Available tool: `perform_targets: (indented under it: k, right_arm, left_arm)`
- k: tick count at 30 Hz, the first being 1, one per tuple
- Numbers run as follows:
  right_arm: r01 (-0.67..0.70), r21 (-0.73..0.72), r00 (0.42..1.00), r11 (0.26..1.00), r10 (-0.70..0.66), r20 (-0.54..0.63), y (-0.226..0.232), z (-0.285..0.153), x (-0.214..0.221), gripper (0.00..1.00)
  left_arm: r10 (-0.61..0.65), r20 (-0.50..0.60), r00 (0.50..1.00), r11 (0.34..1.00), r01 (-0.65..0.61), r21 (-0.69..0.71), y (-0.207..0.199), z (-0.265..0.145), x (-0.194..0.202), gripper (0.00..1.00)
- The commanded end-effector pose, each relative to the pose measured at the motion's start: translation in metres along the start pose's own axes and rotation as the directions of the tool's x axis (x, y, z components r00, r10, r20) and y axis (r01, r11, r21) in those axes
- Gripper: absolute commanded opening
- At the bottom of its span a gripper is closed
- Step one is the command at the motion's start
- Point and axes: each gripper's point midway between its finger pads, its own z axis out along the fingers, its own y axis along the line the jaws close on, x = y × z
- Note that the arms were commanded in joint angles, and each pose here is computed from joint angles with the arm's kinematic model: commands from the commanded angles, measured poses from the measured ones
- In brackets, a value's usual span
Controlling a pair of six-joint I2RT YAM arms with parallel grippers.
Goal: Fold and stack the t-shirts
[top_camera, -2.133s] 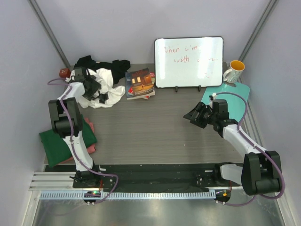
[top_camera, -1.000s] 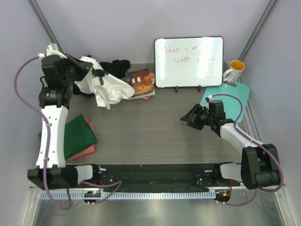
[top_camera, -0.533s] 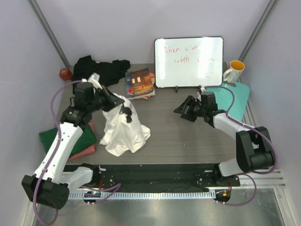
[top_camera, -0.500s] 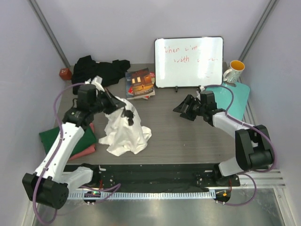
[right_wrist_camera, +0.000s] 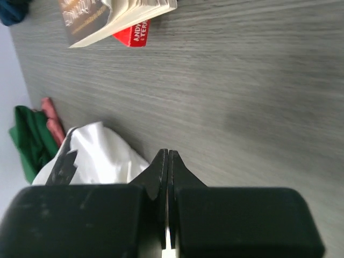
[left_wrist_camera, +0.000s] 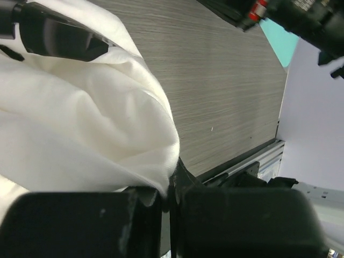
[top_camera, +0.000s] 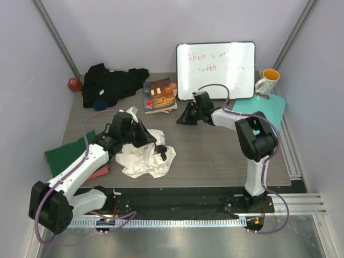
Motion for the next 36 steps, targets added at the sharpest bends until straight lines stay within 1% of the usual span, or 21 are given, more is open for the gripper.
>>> perform_targets:
  k: [1,3,4,9,12,13,14,15,16,17,19,21,22,24,25,27,29,34,36]
  right_arm:
    - [0.050,0.064,0.999,0.997,-0.049,-0.015,0.006,0.029,0.001,0.01]
    - [0.042,0.088,0.999,0.995,-0.038,-0.037,-0.001,0.044,0.008,0.01]
    - [0.048,0.080,0.998,0.996,-0.046,-0.033,0.004,0.050,0.005,0.01]
    - [0.055,0.126,0.997,0.991,-0.048,-0.052,0.002,0.078,0.002,0.01]
    - [0.052,0.143,0.998,0.988,-0.048,-0.036,0.004,0.094,-0.009,0.01]
    - [0.064,0.123,0.998,0.990,-0.063,-0.013,0.018,0.097,-0.020,0.01]
    - [0.067,0.144,0.998,0.987,-0.063,-0.030,0.010,0.106,-0.015,0.01]
    - [0.070,0.148,0.997,0.986,-0.068,-0.023,0.011,0.110,-0.019,0.01]
    - [0.080,0.133,0.997,0.988,-0.081,-0.002,0.021,0.114,-0.027,0.01]
    - [0.078,0.149,0.997,0.986,-0.077,-0.010,0.015,0.121,-0.024,0.01]
    - [0.080,0.139,0.996,0.987,-0.083,0.018,0.023,0.127,-0.035,0.01]
    - [0.062,0.149,0.998,0.987,-0.065,0.013,0.018,0.139,-0.034,0.01]
    - [0.062,0.134,0.997,0.989,-0.066,0.026,0.027,0.140,-0.041,0.01]
    - [0.054,0.138,0.998,0.989,-0.058,0.022,0.023,0.149,-0.040,0.01]
    - [0.058,0.129,0.997,0.990,-0.063,0.039,0.030,0.150,-0.047,0.01]
    - [0.065,0.147,0.996,0.987,-0.073,0.050,0.025,0.156,-0.051,0.01]
    - [0.074,0.159,0.992,0.984,-0.089,0.084,0.028,0.157,-0.062,0.01]
    - [0.086,0.141,0.992,0.986,-0.098,0.082,0.033,0.166,-0.067,0.01]
    - [0.094,0.134,0.992,0.986,-0.104,0.074,0.034,0.166,-0.065,0.04]
  left_arm:
    - [0.019,0.054,0.998,0.999,-0.021,0.029,-0.008,0.004,-0.007,0.00]
    - [0.019,0.055,0.998,0.999,-0.021,0.027,-0.006,0.003,-0.006,0.00]
    - [0.021,0.057,0.998,0.999,-0.022,0.027,-0.005,0.003,-0.006,0.00]
    - [0.022,0.054,0.998,1.000,-0.023,0.019,0.001,0.003,-0.001,0.00]
    - [0.018,0.047,0.999,1.000,-0.019,0.014,0.006,0.004,0.003,0.00]
    - [0.018,0.046,0.999,1.000,-0.019,0.013,0.007,0.004,0.004,0.00]
    - [0.016,0.045,0.999,1.000,-0.017,0.012,0.009,0.004,0.006,0.00]
    - [0.014,0.042,0.999,1.000,-0.015,0.013,0.010,0.004,0.008,0.00]
    - [0.012,0.040,0.999,1.000,-0.013,0.013,0.011,0.004,0.009,0.00]
    - [0.008,0.034,0.999,1.000,-0.008,0.008,0.014,0.004,0.012,0.00]
    - [0.004,0.022,1.000,1.000,-0.004,0.007,0.018,0.005,0.017,0.00]
    - [0.000,0.020,1.000,1.000,0.000,0.011,0.019,0.003,0.020,0.00]
    - [-0.001,0.016,1.000,1.000,0.001,0.006,0.022,0.004,0.022,0.00]
    - [-0.001,0.020,1.000,1.000,0.001,0.006,0.023,0.003,0.022,0.00]
    - [-0.001,0.019,1.000,1.000,0.001,0.003,0.024,0.003,0.023,0.00]
    - [-0.005,0.016,1.000,1.000,0.004,0.006,0.024,0.003,0.024,0.00]
    - [-0.005,0.009,1.000,1.000,0.005,0.010,0.023,0.003,0.025,0.00]
    - [-0.006,0.005,1.000,1.000,0.005,0.010,0.024,0.003,0.026,0.00]
    - [-0.007,-0.003,1.000,1.000,0.007,0.006,0.025,0.004,0.028,0.00]
